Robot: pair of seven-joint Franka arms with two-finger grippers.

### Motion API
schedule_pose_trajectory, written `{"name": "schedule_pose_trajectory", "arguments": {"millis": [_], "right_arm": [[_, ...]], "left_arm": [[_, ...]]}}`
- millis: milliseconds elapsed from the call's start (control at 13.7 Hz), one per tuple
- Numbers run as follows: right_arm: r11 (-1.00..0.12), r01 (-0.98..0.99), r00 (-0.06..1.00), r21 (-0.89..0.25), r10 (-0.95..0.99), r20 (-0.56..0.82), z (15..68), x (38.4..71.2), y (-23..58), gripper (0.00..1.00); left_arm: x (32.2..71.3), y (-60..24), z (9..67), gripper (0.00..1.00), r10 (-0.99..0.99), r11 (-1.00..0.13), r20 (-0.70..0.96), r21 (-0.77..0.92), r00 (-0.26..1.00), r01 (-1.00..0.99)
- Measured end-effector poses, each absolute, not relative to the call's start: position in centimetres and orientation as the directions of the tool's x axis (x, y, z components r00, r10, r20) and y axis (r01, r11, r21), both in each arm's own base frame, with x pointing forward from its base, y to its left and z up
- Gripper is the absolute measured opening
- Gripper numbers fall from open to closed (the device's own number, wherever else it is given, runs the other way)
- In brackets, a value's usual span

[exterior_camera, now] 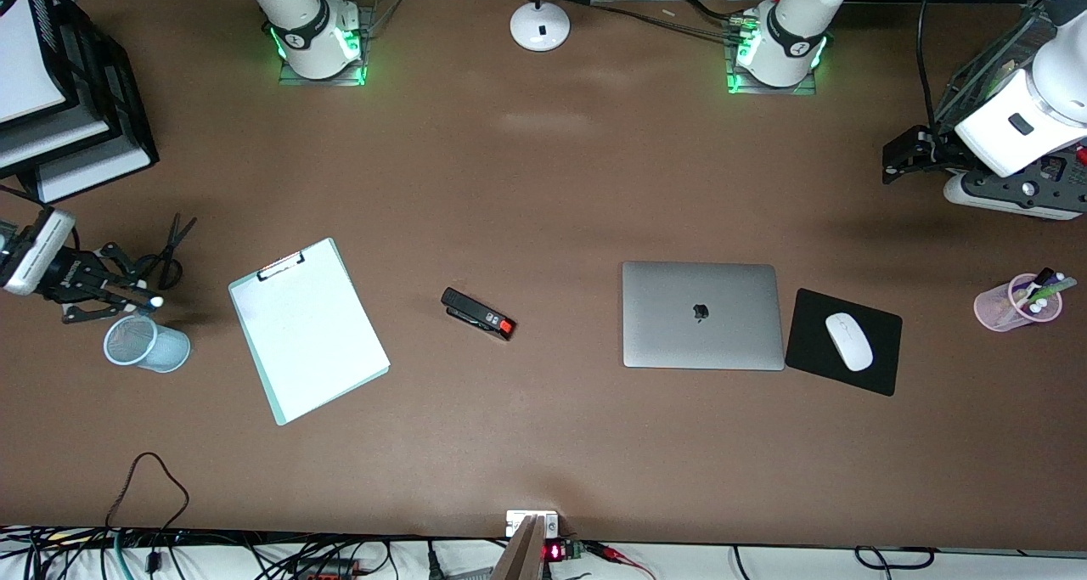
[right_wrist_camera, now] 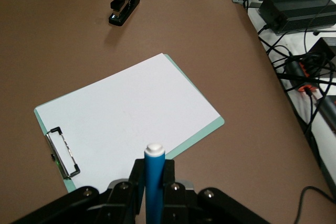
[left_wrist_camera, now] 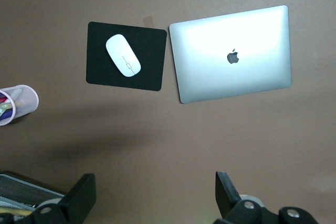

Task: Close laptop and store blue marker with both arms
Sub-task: 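Carry the blue marker with the right gripper over the light blue cup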

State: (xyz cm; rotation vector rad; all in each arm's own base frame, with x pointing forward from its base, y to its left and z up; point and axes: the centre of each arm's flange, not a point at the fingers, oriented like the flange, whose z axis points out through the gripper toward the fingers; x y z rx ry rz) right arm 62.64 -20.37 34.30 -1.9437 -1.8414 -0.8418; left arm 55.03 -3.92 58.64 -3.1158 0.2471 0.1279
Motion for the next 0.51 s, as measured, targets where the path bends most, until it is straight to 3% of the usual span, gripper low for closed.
{"name": "schedule_pose_trajectory", "arguments": {"millis": [511], "right_arm": [[-0.1, 0.98, -0.032, 0.17, 0.77, 0.638, 31.7, 63.5, -21.5, 0.18]], "left_arm": [[55.0, -4.2, 58.6, 1.0, -0.161, -0.987, -0.083, -0.007, 0.983, -0.162]]}}
